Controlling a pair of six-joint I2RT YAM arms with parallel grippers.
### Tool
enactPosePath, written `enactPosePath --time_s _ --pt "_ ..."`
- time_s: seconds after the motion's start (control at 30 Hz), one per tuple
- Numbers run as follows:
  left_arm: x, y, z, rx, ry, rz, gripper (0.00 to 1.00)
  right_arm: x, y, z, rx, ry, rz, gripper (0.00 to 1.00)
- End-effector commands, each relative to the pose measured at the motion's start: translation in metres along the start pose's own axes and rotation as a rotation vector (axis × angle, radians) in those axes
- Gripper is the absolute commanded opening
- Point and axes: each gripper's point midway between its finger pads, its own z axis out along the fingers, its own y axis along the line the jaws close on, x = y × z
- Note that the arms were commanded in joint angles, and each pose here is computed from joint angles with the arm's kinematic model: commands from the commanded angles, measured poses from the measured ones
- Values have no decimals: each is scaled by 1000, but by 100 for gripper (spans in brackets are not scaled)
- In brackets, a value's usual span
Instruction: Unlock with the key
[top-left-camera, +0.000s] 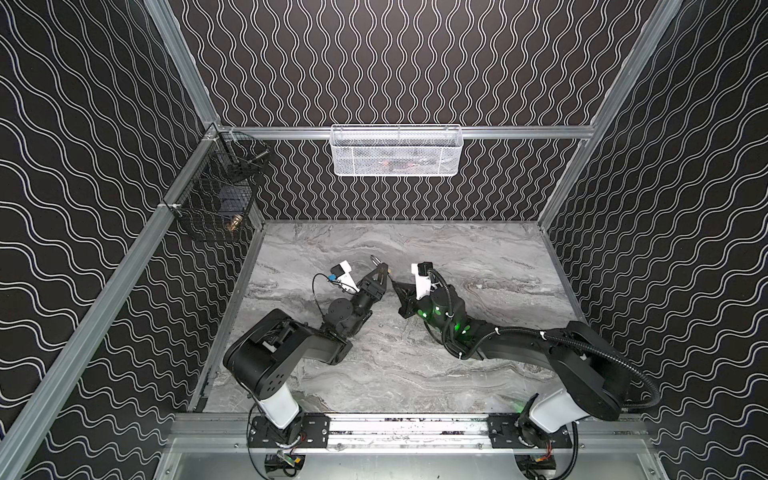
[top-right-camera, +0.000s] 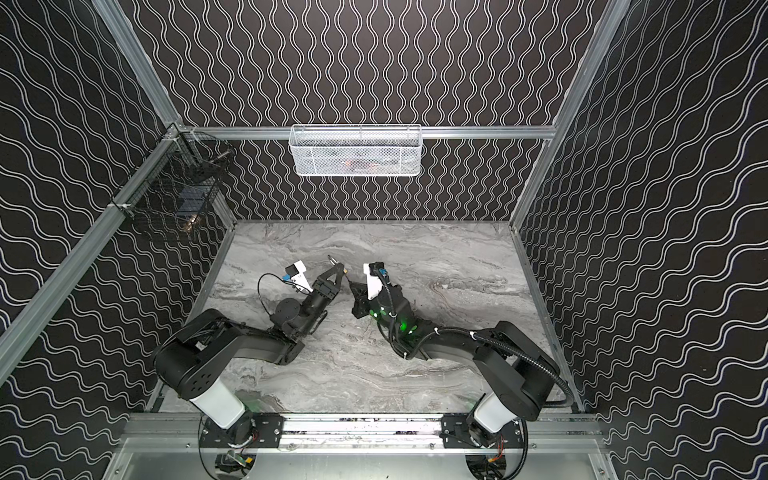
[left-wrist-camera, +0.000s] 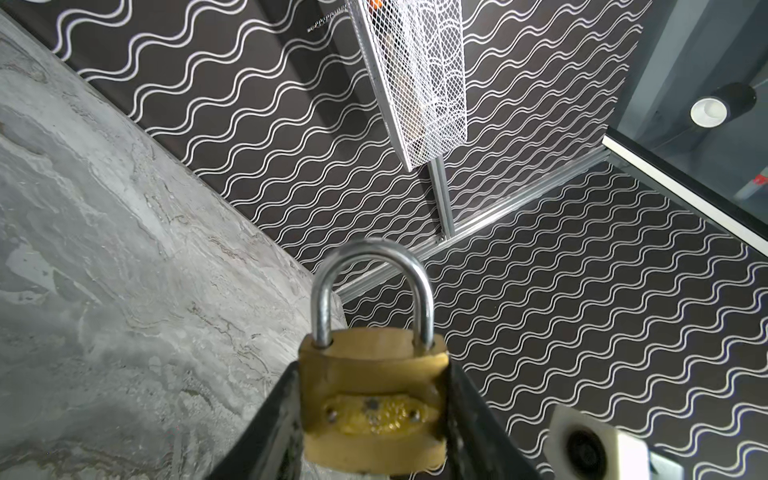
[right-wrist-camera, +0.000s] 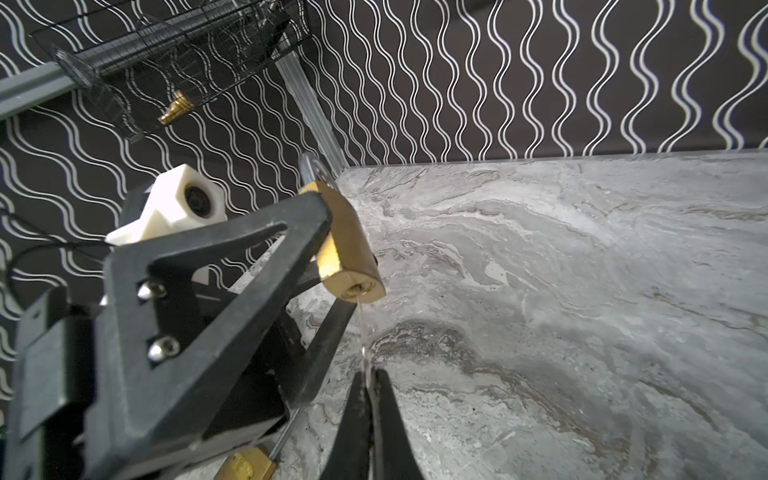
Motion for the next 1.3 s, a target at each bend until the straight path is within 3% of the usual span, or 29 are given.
enactPosePath --time_s 0.0,0.17,0.47,1.0,1.27 --pt "23 -23 -4 127 138 29 0 -29 17 -10 -81 -105 14 0" --pt "36 -25 -2 162 209 67 0 -37 16 -18 -69 -115 7 0" --pt "35 -10 -2 114 188 79 0 -38 10 -23 -35 -132 33 0" --pt "19 -13 11 86 98 -136 0 -34 24 -7 -55 -158 -4 0" --pt "33 -2 5 67 145 -88 0 -45 28 -7 -45 -165 -42 0"
